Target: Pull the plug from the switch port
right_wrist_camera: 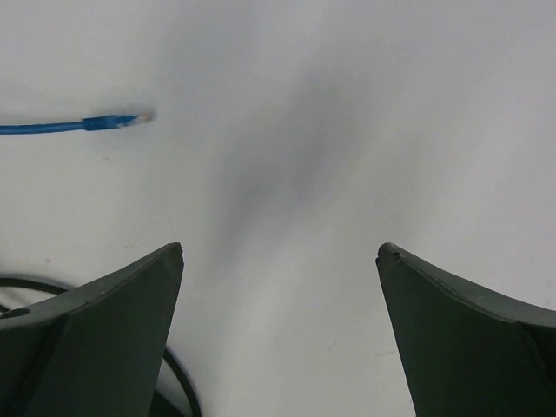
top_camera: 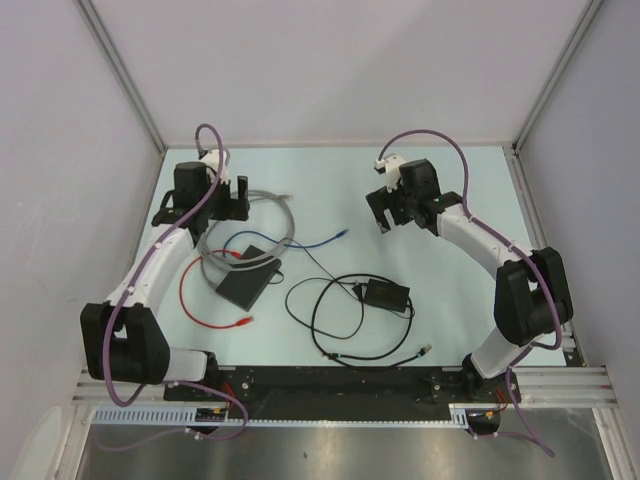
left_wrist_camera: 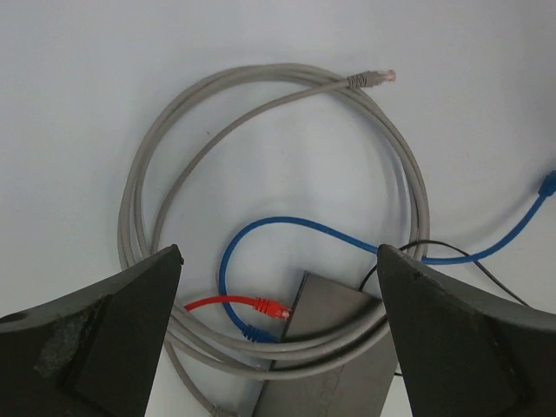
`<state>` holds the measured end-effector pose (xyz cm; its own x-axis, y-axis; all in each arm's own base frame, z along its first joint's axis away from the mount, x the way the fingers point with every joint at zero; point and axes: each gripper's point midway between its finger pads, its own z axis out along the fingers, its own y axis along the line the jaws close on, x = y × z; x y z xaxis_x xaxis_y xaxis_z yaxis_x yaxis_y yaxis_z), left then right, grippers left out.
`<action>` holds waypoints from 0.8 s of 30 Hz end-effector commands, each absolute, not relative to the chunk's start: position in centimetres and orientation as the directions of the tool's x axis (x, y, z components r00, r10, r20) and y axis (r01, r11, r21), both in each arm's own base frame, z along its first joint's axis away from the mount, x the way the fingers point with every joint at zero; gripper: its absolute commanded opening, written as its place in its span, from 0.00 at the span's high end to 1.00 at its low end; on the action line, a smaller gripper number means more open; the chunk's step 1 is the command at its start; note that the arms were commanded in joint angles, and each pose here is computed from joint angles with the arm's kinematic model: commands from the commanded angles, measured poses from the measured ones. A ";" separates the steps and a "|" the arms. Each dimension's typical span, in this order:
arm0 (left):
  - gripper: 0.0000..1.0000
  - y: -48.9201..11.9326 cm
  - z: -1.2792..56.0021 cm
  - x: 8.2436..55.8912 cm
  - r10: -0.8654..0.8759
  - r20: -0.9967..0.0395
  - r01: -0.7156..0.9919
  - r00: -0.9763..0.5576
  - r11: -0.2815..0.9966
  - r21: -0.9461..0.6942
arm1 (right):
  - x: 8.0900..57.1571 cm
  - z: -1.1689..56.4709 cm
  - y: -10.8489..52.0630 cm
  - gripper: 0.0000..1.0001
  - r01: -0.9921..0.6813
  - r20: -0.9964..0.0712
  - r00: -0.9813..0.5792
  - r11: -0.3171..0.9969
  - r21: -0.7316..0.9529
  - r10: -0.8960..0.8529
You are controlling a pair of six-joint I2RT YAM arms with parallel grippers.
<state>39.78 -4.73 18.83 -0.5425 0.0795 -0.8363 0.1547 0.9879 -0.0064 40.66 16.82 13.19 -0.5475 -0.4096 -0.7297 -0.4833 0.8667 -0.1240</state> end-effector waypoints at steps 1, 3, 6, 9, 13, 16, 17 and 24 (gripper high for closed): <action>0.00 -5.7 18.4 37.4 0.006 -0.768 0.172 -0.640 0.976 -0.135 | 39.9 15.8 20.3 0.01 -0.629 -0.761 -0.499 0.777 -0.011 -0.414; 0.00 -5.3 17.4 36.7 -0.084 -0.728 0.095 -0.680 0.975 -0.202 | 39.3 15.8 21.0 0.01 -0.649 -0.761 -0.503 0.761 0.020 -0.409; 0.01 -4.6 15.3 35.6 -0.179 -0.663 0.010 -0.727 0.963 -0.270 | 38.8 15.6 21.7 0.02 -0.664 -0.759 -0.507 0.746 0.041 -0.409; 0.02 -2.8 13.1 34.7 -0.235 -0.588 -0.093 -0.774 0.960 -0.262 | 38.6 15.7 21.9 0.02 -0.676 -0.759 -0.498 0.736 0.037 -0.420; 0.08 -2.1 10.7 33.1 -0.284 -0.464 -0.156 -0.839 0.943 -0.295 | 38.3 15.9 22.0 0.01 -0.687 -0.759 -0.490 0.726 0.034 -0.428; 0.10 -2.1 9.3 31.5 -0.270 -0.409 -0.162 -0.872 0.947 -0.279 | 38.0 15.6 21.8 0.01 -0.690 -0.748 -0.499 0.723 0.037 -0.437; 0.12 -2.2 8.9 31.1 -0.264 -0.398 -0.158 -0.879 0.947 -0.280 | 38.0 15.7 21.7 0.01 -0.688 -0.748 -0.501 0.724 0.041 -0.434; 0.19 -2.1 6.1 29.4 -0.189 -0.337 -0.108 -0.922 0.963 -0.245 | 37.8 15.5 21.8 0.01 -0.694 -0.746 -0.504 0.718 0.051 -0.434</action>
<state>30.18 -1.92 6.90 -0.9026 -0.2351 -0.3606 -0.1487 0.9564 -0.2515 37.39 21.32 13.90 -0.5367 -0.4423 -0.7185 -0.6787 0.7322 0.0562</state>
